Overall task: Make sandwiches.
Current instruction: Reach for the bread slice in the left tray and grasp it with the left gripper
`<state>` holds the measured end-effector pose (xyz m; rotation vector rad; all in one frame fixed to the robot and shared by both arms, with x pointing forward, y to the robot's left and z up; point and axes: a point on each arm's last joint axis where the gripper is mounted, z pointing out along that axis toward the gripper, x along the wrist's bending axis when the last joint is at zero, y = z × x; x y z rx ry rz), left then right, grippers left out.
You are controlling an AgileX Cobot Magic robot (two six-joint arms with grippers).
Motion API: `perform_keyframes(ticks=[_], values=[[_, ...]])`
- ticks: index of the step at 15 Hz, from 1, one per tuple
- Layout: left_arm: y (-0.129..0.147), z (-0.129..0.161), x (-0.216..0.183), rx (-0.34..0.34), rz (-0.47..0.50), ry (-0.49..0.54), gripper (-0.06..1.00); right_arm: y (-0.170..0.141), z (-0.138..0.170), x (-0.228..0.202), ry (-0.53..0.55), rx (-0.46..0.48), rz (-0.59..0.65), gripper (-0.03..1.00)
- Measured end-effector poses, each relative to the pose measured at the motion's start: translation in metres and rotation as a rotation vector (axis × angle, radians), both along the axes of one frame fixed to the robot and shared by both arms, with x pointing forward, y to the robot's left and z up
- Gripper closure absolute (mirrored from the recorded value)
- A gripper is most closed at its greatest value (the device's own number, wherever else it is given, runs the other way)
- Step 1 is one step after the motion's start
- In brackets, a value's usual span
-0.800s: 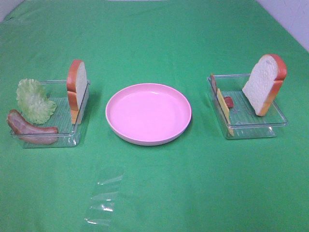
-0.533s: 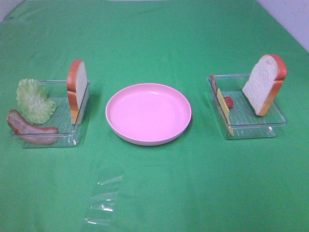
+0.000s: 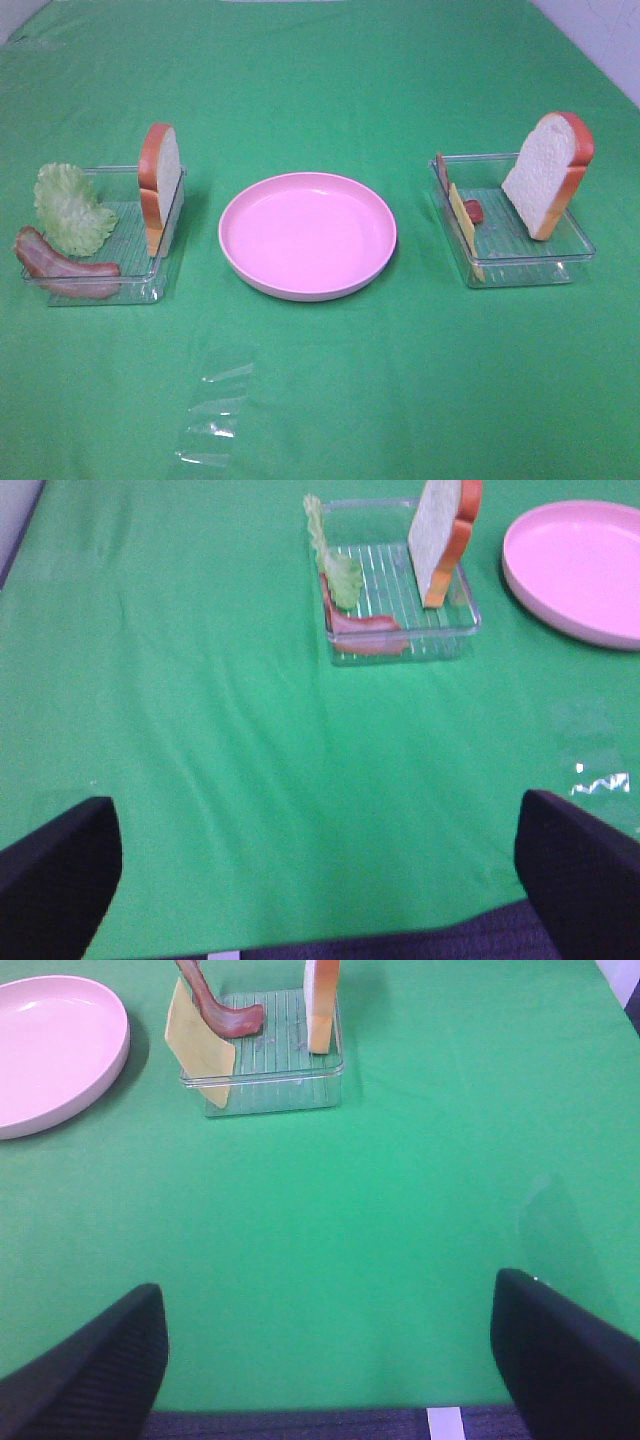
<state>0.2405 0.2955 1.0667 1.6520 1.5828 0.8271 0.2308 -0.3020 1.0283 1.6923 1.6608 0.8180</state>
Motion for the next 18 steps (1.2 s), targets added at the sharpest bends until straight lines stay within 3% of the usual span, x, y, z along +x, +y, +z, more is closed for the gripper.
perform_keyframes(ticks=[2, 5, 8, 12, 13, 18], values=[[0.001, 0.029, 0.041, 0.046, -0.041, 0.177, -0.05, 0.000, 0.000, 0.000, 0.000, 0.000, 0.000, 0.12], [0.002, 0.064, 0.121, 0.023, -0.032, 0.396, -0.05, 0.000, 0.000, 0.000, 0.000, 0.000, 0.000, 0.12], [0.003, 0.078, 0.194, 0.003, -0.015, 0.479, -0.05, 0.000, 0.000, 0.000, 0.000, 0.000, 0.000, 0.12], [0.002, 0.068, 0.288, 0.012, -0.020, 0.568, -0.05, 0.000, 0.000, 0.000, 0.000, 0.000, 0.000, 0.12], [-0.016, 0.059, 0.323, 0.048, -0.039, 0.591, -0.05, 0.000, 0.000, 0.000, 0.000, 0.000, 0.000, 0.12], [-0.088, 0.019, 0.386, 0.048, -0.110, 0.655, -0.05, 0.000, 0.000, 0.000, 0.000, 0.000, 0.000, 0.12]])
